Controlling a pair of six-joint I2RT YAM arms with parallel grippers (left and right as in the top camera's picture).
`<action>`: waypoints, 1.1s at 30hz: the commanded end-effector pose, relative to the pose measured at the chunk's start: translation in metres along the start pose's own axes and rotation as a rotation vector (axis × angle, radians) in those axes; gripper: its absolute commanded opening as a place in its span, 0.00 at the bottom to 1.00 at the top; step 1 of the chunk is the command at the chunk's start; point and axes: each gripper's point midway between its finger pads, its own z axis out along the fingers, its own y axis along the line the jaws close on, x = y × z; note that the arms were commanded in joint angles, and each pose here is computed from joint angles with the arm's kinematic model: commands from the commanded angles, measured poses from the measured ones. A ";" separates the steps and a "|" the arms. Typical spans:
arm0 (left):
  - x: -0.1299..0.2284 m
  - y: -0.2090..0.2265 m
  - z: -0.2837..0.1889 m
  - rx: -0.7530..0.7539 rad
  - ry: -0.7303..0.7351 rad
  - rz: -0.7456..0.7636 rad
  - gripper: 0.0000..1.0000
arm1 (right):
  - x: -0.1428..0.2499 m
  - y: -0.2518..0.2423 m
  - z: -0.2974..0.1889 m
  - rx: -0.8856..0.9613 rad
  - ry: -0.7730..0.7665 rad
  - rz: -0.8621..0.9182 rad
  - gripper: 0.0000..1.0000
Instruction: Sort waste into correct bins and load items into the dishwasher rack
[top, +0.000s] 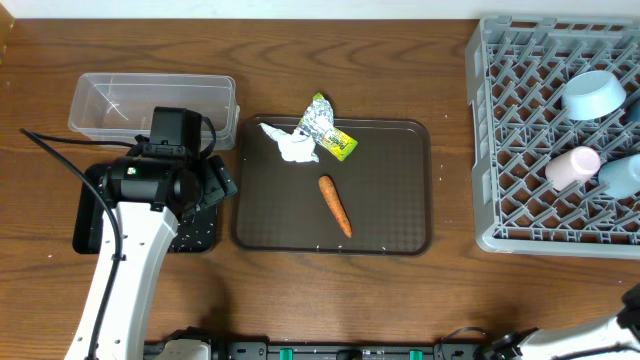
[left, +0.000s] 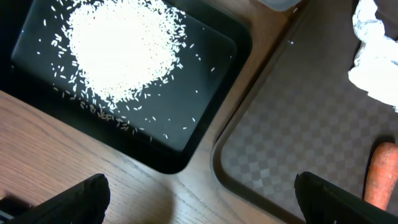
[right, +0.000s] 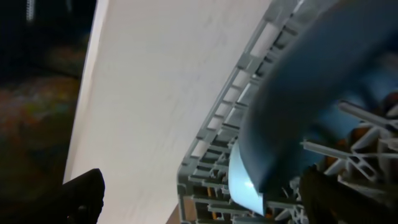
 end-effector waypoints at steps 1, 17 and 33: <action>-0.001 0.002 0.001 -0.011 0.000 -0.019 0.98 | -0.021 0.036 -0.027 0.094 -0.140 -0.147 0.99; -0.001 0.003 0.001 -0.011 0.000 -0.019 0.98 | 0.007 0.080 -0.046 0.492 -0.280 -0.481 0.84; -0.001 0.003 0.001 -0.011 0.000 -0.019 0.98 | 0.005 0.073 0.014 0.758 -0.063 -0.768 0.01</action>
